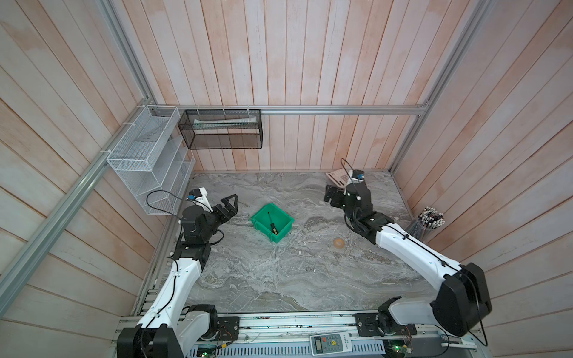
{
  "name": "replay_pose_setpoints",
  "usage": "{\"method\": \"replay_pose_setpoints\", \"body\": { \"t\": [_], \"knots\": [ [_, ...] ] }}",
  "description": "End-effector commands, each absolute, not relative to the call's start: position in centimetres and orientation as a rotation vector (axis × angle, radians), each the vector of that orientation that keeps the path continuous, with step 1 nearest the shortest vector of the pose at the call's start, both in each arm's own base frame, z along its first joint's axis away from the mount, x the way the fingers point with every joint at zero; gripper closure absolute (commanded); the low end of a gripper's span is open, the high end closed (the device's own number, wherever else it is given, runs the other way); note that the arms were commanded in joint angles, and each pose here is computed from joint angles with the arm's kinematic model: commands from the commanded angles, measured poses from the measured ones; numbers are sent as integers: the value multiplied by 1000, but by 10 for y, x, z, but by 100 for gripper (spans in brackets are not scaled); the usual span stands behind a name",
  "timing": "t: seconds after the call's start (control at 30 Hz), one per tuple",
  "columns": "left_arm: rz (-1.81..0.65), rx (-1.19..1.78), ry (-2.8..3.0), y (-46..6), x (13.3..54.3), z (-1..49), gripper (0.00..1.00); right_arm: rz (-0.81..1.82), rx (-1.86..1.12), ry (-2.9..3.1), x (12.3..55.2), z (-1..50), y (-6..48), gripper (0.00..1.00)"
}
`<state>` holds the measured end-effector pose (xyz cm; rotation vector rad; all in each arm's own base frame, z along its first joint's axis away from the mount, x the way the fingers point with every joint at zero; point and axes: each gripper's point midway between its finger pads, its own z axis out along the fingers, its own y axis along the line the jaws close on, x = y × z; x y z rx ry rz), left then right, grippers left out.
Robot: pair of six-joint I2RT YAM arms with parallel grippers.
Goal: Put the screwdriver in the bin
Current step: Reset both arms
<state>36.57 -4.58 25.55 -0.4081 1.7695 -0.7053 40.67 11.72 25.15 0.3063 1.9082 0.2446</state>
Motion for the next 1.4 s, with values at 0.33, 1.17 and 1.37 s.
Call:
{"method": "replay_pose_setpoints", "body": {
  "t": [0.33, 1.17, 1.37],
  "knots": [
    [-88, -603, 1672, 45, 362, 190, 0, -436, 653, 1635, 317, 191, -61, 2],
    [283, -532, 1687, 79, 367, 141, 0, -326, 437, 1512, 312, 163, -37, 2],
    [283, -524, 1704, 80, 377, 134, 0, -351, 379, 1509, 317, 165, -25, 2]
  ]
}}
